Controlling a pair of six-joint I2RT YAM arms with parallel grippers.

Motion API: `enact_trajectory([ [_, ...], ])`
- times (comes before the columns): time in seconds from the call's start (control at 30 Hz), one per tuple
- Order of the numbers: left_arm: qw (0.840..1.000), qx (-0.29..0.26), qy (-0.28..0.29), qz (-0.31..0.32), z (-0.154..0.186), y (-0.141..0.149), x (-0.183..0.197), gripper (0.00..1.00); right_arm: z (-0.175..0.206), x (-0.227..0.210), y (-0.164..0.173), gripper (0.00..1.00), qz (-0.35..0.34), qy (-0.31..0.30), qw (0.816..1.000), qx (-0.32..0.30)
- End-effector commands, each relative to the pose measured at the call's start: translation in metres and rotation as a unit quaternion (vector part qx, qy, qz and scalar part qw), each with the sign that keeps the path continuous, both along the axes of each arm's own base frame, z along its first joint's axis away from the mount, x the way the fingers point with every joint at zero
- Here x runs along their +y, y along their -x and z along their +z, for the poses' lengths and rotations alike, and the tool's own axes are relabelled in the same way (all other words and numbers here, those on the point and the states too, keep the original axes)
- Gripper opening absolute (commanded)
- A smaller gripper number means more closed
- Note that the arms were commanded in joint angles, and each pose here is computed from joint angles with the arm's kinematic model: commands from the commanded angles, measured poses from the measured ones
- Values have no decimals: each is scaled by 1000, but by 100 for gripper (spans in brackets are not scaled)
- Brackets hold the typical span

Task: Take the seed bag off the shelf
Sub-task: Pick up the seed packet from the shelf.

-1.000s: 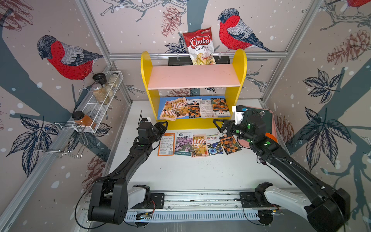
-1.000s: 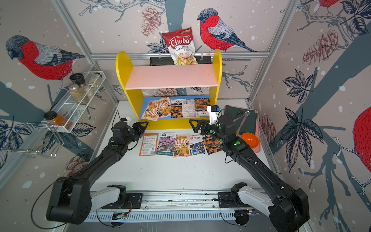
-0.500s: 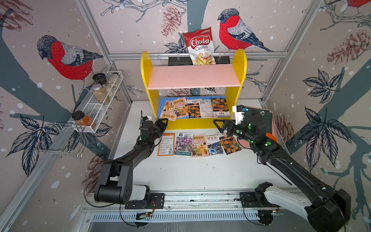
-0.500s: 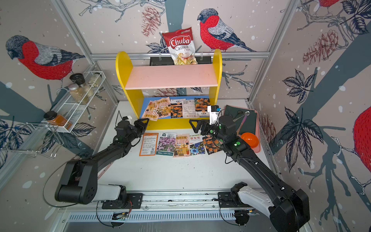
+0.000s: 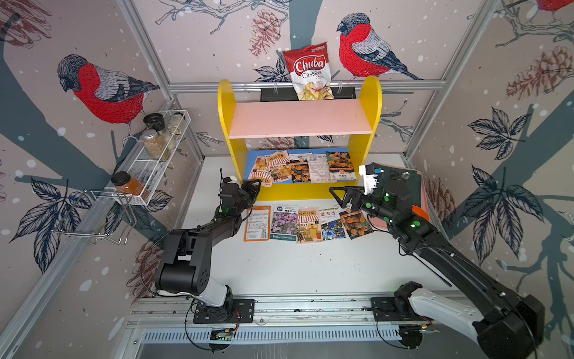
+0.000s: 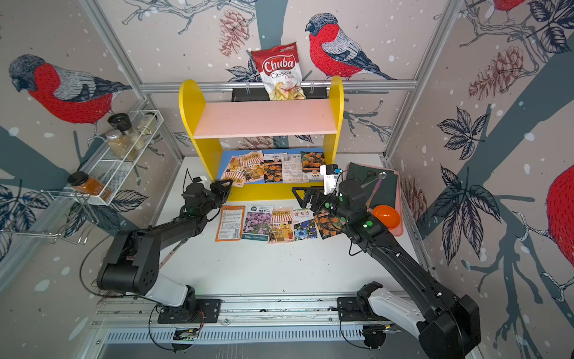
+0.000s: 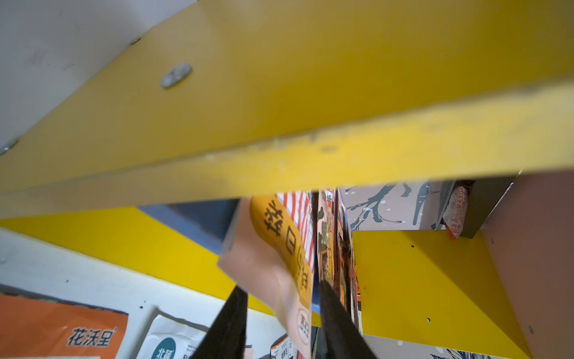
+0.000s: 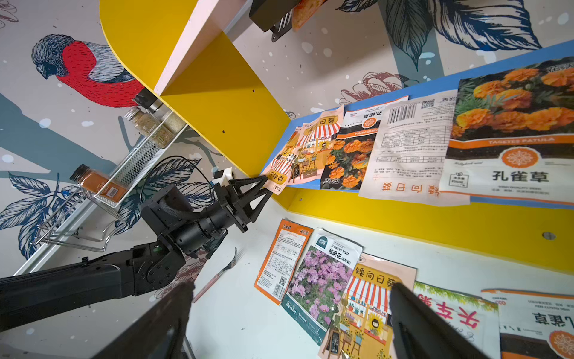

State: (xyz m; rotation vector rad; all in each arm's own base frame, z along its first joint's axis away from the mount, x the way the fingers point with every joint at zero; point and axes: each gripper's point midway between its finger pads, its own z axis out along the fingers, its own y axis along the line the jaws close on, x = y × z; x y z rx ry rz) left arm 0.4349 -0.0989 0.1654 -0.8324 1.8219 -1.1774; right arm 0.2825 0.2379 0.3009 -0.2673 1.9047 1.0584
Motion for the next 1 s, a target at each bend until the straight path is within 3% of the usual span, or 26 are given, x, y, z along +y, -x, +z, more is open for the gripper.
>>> enact_trajectory([
  [0.0, 999, -31, 6, -5, 17, -5, -1, 36, 3, 0, 1, 100, 2, 0, 1000, -13],
  [0.43, 1000, -29, 5, -4, 18, -13, -1, 26, 4, -2, 2, 100, -2, 2, 1000, -14],
  [0.97, 1000, -25, 8, 6, 11, -9, 3, 0, 8, 1, 7, 100, 17, 3, 1000, -18],
])
